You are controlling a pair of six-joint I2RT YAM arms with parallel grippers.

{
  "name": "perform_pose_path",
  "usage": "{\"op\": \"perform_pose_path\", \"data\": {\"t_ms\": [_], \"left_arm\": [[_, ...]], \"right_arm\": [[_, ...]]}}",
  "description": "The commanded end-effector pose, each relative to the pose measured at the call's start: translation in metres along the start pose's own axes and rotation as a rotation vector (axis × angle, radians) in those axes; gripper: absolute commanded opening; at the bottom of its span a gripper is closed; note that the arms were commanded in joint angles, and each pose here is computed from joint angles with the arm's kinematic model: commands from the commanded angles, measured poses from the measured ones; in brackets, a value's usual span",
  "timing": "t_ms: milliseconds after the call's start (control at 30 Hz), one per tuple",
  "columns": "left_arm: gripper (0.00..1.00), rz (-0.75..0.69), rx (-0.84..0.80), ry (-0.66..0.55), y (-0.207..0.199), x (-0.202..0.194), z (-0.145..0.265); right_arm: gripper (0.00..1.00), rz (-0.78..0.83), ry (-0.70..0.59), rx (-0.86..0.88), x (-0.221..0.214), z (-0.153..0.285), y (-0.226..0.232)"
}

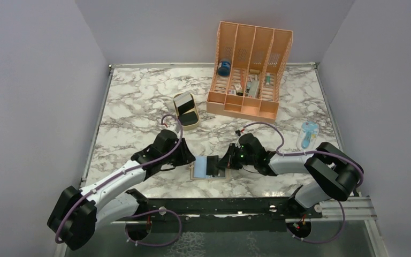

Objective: Put the credit cards into the card holder
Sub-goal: Insert the credit card into the card holder.

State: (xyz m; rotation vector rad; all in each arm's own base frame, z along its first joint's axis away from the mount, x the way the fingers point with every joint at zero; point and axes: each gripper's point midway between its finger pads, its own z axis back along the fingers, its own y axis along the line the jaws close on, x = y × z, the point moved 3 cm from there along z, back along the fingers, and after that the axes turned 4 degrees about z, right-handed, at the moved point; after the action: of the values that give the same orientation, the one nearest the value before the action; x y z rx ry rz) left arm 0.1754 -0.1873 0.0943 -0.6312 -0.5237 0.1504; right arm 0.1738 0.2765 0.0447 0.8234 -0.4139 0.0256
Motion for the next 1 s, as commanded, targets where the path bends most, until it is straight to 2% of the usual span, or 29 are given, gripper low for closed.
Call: {"op": "perform_pose_path", "data": {"t_ms": [0,67,167,467,967], "left_arm": [[0.25,-0.031,-0.043,0.103,0.001,-0.019,-0.014],[0.12,-0.034,0.02,0.119,0.017,-0.025,-0.022],[0.0,-0.041,0.102,0.122,0.036,-0.031,-0.029],[0.0,-0.03,0.145,0.126,0.058,-0.044,-0.032],[0.0,0.093,0.1,0.107,0.057,-0.056,-0.025]], "right_arm": [[0.01,-0.002,0.053,-0.048,-0.016,-0.002,-0.015],[0.01,-0.005,0.066,-0.046,-0.018,-0.003,-0.015],[0.01,-0.015,0.074,-0.048,-0.02,-0.003,-0.016],[0.01,-0.034,0.052,-0.079,-0.02,0.004,-0.02],[0.01,-0.089,-0.084,-0.012,-0.002,0.005,-0.008]]}}
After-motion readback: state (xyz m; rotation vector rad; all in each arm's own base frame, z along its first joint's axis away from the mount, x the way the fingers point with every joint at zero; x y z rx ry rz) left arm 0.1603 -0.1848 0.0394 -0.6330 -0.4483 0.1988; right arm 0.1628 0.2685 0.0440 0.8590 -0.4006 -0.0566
